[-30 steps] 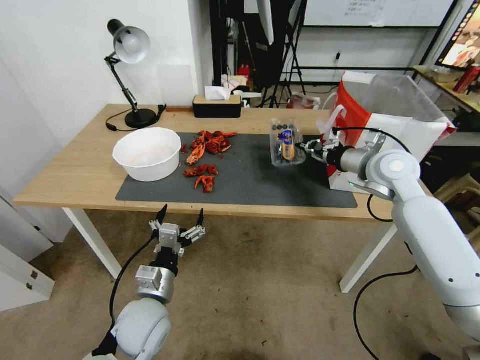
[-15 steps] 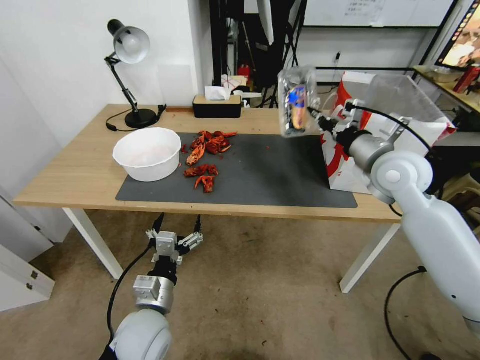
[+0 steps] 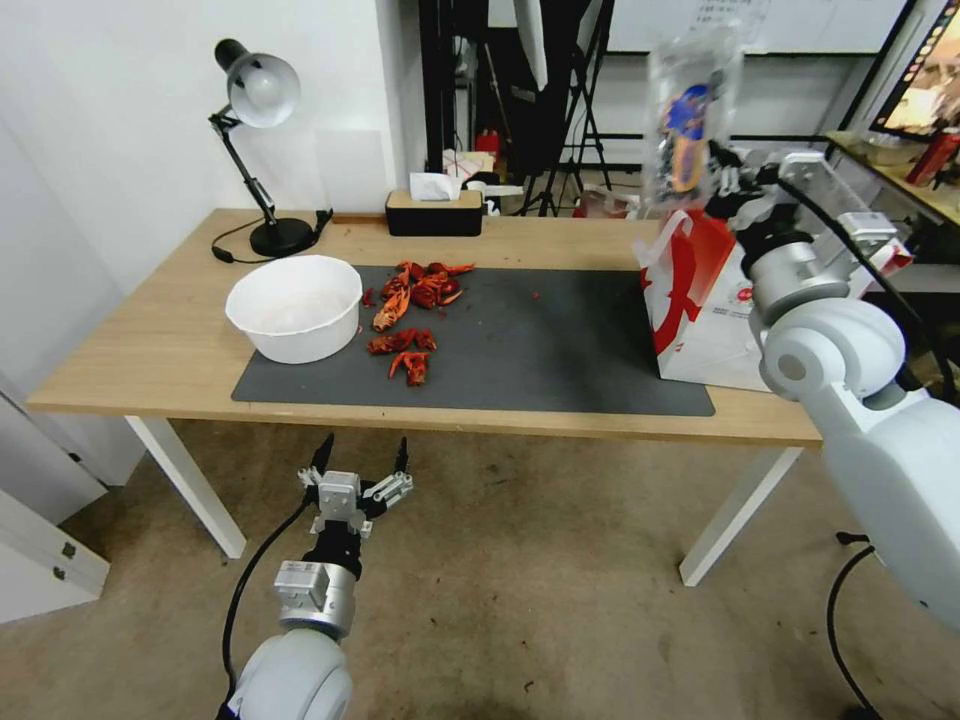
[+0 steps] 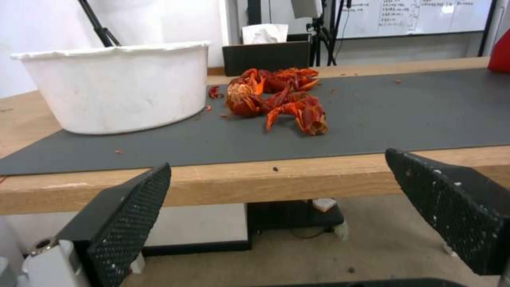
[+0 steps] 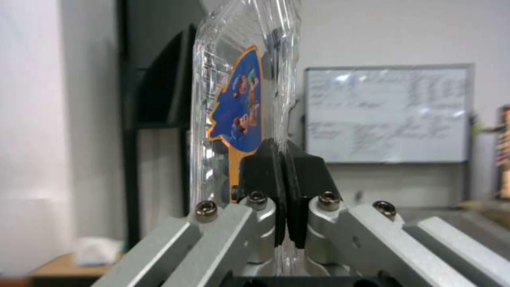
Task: Close the takeout container lid, then place the container into the takeout bag.
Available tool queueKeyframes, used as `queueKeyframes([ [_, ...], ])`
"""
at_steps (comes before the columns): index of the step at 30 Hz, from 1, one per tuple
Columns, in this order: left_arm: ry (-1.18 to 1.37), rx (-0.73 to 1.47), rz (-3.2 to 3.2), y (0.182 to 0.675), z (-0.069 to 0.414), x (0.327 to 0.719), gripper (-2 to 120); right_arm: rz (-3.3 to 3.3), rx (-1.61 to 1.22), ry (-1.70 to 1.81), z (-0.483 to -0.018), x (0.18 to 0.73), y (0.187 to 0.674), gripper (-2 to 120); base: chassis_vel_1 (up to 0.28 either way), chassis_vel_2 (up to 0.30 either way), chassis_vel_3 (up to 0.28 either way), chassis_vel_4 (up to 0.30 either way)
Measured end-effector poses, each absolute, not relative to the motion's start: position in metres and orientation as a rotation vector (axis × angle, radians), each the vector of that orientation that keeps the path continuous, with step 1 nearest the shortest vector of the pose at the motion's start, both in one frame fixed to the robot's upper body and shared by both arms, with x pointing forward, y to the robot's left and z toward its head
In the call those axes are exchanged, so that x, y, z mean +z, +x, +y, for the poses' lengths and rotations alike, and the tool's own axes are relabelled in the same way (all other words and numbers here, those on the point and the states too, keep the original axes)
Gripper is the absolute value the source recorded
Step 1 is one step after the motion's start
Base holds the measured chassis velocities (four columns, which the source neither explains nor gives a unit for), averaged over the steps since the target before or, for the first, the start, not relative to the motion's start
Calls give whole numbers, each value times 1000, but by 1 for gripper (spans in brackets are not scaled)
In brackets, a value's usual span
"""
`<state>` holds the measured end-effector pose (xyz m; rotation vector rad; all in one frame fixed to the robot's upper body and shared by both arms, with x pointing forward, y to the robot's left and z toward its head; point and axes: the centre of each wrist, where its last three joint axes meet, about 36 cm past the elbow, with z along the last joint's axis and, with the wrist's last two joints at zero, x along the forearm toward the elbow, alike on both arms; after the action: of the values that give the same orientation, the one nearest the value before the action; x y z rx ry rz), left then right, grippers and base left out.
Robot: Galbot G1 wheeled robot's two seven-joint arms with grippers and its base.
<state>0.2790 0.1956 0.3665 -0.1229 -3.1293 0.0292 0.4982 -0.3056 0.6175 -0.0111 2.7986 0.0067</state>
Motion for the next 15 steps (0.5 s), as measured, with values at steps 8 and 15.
queueKeyframes([
  [8,-128,37,-3131,280,194,367,100,2734,-165,215,-328,627,514,0,0,0,0,0],
  [15,-126,42,-3127,279,193,366,100,2735,-296,346,-351,625,530,0,0,0,0,0],
])
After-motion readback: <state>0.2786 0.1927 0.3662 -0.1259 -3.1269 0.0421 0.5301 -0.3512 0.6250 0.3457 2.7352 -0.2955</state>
